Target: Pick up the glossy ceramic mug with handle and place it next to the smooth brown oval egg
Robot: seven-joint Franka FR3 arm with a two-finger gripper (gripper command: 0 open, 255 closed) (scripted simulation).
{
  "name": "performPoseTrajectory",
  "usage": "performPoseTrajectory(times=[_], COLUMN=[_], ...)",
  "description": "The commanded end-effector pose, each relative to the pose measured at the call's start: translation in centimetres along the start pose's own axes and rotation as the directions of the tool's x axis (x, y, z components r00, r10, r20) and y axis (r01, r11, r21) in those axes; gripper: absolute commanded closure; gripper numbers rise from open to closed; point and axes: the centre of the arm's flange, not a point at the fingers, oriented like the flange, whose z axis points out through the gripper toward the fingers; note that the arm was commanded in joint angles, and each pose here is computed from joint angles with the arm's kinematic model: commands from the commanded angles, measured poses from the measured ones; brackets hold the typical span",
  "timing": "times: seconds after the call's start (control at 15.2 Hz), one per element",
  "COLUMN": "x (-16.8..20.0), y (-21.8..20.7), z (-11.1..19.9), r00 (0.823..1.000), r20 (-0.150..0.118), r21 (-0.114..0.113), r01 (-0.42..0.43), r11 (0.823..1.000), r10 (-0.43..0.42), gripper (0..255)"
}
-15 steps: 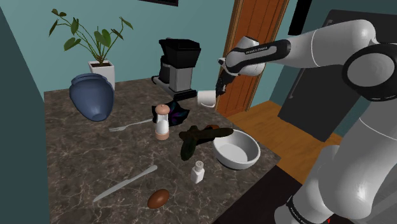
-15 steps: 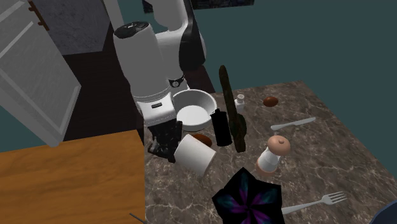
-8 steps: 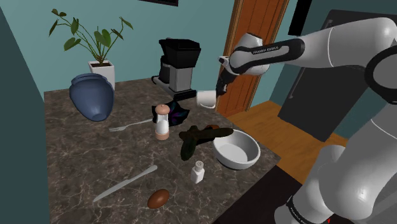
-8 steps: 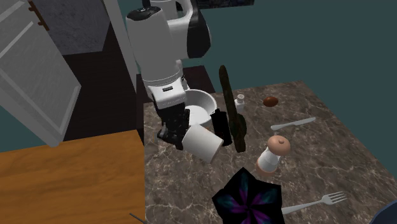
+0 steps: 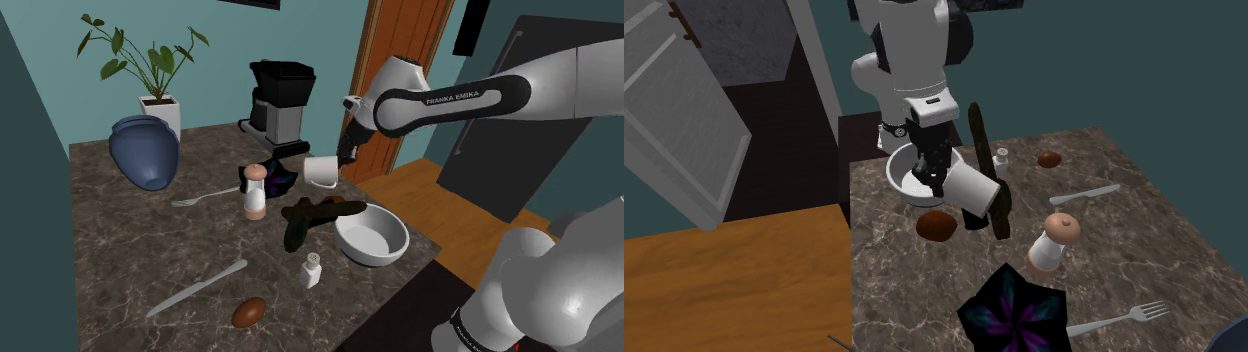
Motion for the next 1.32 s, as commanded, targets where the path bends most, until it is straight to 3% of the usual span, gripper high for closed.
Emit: performPoseTrajectory(times=[0.0,1.25], x=[0.2,4.9], y=[-2.8,-27.1], z=[-0.3,-4.2], r00=[1.0,1.0], r20=[0.0,0.0], r21=[-0.001,-0.001], r01=[-0.001,-0.001], r11=[1.0,1.0], r10=[0.001,0.001], gripper=[255,255])
